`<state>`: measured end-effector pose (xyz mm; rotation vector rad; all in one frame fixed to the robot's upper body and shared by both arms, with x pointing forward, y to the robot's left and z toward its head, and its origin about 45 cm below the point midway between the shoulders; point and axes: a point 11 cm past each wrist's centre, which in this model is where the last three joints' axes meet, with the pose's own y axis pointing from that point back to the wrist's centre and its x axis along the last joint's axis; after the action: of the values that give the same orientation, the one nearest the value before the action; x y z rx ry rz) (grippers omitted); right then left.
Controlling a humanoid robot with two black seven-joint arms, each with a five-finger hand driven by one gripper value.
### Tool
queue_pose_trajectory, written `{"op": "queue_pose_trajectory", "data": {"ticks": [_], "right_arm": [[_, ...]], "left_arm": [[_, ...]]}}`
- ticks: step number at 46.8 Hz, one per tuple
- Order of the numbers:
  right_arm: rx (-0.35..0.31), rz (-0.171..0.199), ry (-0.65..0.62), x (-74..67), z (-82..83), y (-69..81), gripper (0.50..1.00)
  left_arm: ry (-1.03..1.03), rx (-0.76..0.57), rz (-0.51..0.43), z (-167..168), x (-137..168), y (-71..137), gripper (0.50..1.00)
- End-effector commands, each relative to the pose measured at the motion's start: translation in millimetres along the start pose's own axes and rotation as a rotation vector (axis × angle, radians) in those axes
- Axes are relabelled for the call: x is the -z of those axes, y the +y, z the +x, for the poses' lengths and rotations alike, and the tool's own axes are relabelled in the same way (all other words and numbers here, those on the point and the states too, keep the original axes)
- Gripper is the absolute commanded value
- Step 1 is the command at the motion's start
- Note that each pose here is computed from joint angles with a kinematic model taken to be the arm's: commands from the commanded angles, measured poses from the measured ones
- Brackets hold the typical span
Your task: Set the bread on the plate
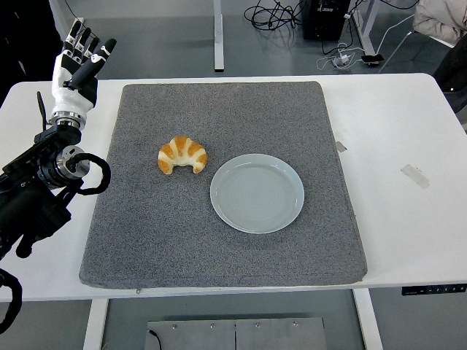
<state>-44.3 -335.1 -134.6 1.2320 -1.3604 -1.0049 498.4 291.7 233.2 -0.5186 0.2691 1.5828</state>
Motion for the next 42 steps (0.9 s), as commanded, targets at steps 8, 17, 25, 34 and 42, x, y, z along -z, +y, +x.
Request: {"op": "queue_pose_trajectory", "data": {"ticks": [8, 17, 25, 34, 42], "right_arm": [[-0.001, 0.0, 0.0, -0.1, 0.3, 0.0, 1.0], [-0.001, 0.0, 0.0, -0.1, 0.3, 0.0, 1.0], [-0.001, 0.0, 0.0, -0.1, 0.3, 0.0, 1.0], [0.001, 0.0, 0.0, 0.0, -0.3, 0.0, 1.0], [-0.001, 0.0, 0.0, -0.1, 0.3, 0.0, 1.0]], "left_arm": [[0.0, -0.003, 0.001, 0.5, 0.2, 0.1, 0.974], [-0.044, 0.038, 0.012, -8.8, -6.9, -6.3, 0.954], [-0.213, 0.13, 0.007, -8.2, -57.9, -12.0, 0.939], [-0.421, 0.226, -0.036, -36.6, -106.7, -1.0, 0.93], [-0.62, 0.335, -0.024, -65.7, -105.3, 18.4, 0.922]]}}
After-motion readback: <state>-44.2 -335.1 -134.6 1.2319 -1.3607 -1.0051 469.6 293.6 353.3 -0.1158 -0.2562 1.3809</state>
